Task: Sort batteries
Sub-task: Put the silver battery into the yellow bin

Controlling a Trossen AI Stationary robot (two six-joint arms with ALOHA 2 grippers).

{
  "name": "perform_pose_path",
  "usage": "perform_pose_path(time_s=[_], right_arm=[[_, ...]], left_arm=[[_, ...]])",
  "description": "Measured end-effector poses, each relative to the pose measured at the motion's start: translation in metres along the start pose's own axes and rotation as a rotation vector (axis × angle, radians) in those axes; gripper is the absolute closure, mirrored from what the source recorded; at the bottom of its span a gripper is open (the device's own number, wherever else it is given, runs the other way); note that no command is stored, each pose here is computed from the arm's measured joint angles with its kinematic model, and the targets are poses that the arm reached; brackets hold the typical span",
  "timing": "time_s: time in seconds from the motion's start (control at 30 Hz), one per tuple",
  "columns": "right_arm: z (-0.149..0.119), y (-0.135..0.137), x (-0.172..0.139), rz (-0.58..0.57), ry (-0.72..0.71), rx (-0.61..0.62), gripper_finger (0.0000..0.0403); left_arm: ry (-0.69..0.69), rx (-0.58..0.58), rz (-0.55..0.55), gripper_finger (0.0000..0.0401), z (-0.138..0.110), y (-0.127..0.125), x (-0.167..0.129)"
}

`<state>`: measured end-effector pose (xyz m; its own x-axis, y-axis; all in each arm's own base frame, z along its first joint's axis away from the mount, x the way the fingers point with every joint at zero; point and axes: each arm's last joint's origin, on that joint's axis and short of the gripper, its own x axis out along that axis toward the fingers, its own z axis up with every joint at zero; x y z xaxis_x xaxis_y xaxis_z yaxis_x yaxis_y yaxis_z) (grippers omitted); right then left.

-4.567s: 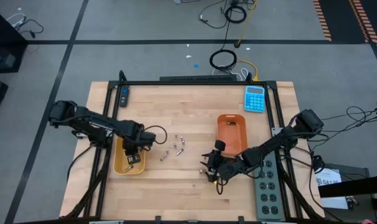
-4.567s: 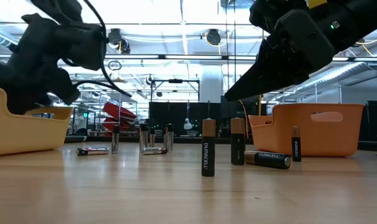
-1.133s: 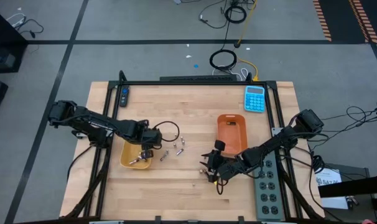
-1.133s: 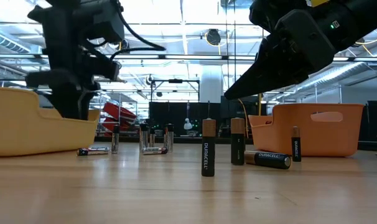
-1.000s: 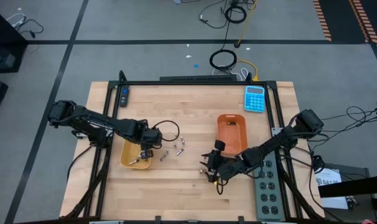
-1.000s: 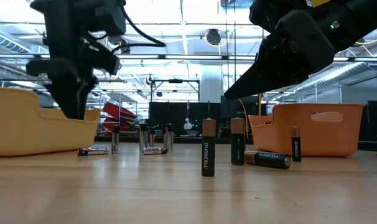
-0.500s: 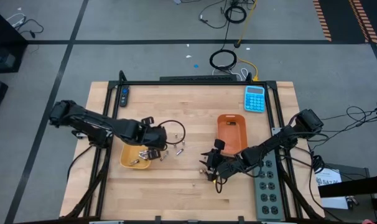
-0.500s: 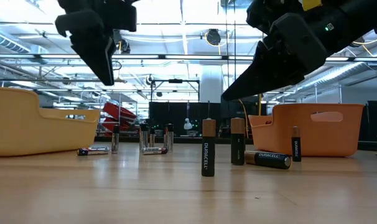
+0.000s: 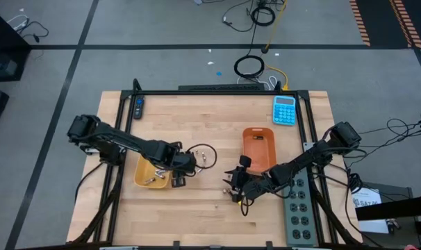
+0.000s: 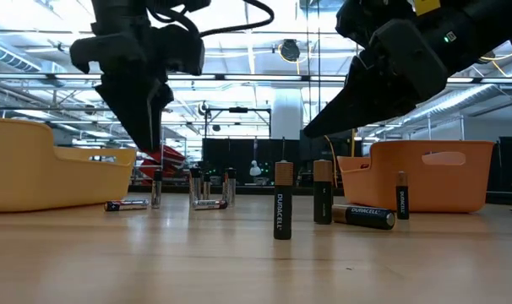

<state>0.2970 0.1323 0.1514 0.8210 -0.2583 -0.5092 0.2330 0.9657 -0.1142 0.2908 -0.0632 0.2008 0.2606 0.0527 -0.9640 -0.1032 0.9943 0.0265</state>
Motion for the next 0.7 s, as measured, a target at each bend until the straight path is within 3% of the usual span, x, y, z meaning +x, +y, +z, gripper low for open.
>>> perform_pose_path(time_s=[0.2,0.7], right_arm=[[0.000,0.000,0.000,0.000,-0.001,0.000,0.0271],[0.000,0.000,0.000,-0.002,0.003,-0.003,0.0271]], left_arm=[[0.013,-0.020,0.019,0.0187,0.001,-0.002,0.008],[0.065,-0.029,0.052,0.0184,0.008,-0.002,0.047]])
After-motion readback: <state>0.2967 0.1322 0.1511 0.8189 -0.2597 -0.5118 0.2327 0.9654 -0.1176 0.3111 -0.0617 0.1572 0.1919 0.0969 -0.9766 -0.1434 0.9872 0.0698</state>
